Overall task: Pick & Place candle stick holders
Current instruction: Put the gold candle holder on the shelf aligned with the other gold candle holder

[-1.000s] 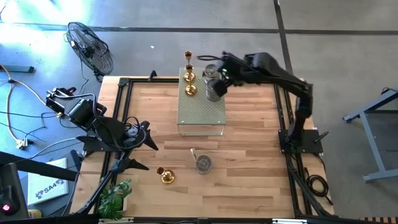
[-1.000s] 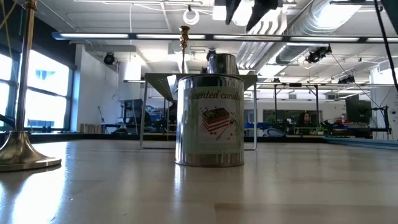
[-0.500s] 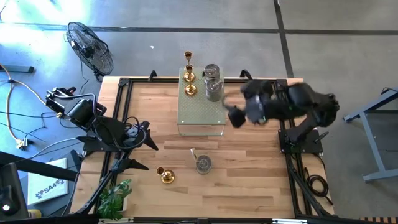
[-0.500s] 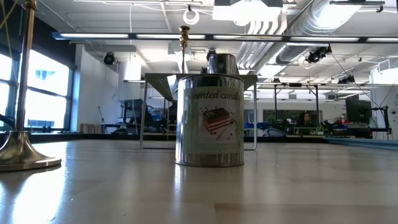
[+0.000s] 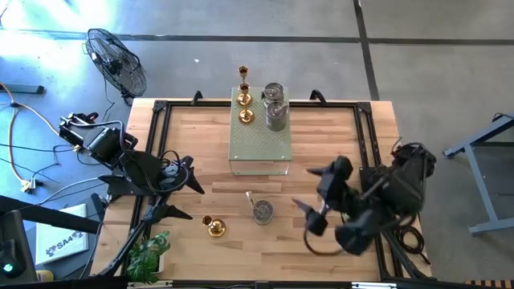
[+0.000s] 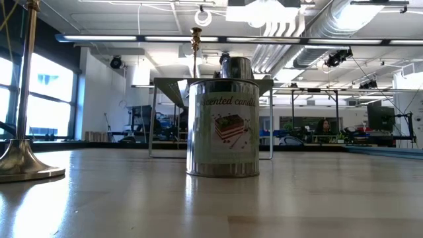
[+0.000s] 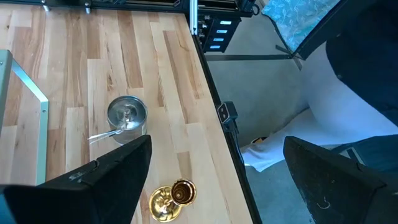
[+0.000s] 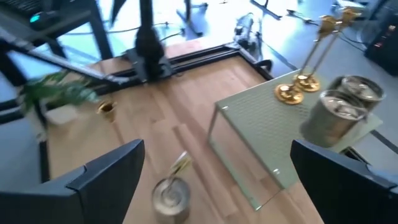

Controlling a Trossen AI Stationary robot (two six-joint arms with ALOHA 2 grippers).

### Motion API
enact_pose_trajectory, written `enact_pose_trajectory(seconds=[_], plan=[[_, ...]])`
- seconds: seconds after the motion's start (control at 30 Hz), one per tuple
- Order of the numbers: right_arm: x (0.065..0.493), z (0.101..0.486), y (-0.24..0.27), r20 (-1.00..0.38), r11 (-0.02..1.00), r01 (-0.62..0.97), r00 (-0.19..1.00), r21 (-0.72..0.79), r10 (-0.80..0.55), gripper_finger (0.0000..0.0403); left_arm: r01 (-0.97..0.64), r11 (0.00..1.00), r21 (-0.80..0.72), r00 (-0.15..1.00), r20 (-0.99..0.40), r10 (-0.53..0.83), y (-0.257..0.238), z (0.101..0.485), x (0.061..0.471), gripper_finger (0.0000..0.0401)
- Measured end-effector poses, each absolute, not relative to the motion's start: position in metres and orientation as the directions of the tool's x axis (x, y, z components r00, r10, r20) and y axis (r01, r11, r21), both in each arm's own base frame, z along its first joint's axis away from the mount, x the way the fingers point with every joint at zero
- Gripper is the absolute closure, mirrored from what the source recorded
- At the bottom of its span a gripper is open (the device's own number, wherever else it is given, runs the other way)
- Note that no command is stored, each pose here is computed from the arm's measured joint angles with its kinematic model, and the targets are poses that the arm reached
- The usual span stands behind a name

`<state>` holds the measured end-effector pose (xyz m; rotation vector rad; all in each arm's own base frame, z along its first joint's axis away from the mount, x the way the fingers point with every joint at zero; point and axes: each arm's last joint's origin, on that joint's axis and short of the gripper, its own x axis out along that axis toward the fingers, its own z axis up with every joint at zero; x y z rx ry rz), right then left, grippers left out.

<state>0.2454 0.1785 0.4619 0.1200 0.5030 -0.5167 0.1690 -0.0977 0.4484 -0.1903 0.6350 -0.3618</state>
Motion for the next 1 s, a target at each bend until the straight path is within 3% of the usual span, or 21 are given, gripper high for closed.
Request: enact_pose_trajectory(seconds=[0.73, 0.87, 1.0], plan=[[0.202, 0.462, 0.234, -0.433, 0.91, 0.389, 0.852, 0.146, -0.295, 0.0005, 0.277, 0.917, -0.286, 0.741, -0.544, -0.393, -0.098, 0.448, 0.169, 0.0042], [0.201, 0.461, 0.235, -0.437, 0.912, 0.383, 0.852, 0.147, -0.288, 0.0006, 0.286, 0.934, -0.216, 0.783, -0.509, -0.358, -0.098, 0.452, 0.171, 0.0042], [0.204, 0.462, 0.233, -0.422, 0.904, 0.401, 0.853, 0.152, -0.307, 0.0003, 0.188, 0.888, -0.419, 0.825, -0.423, -0.375, -0.101, 0.46, 0.177, 0.0042]])
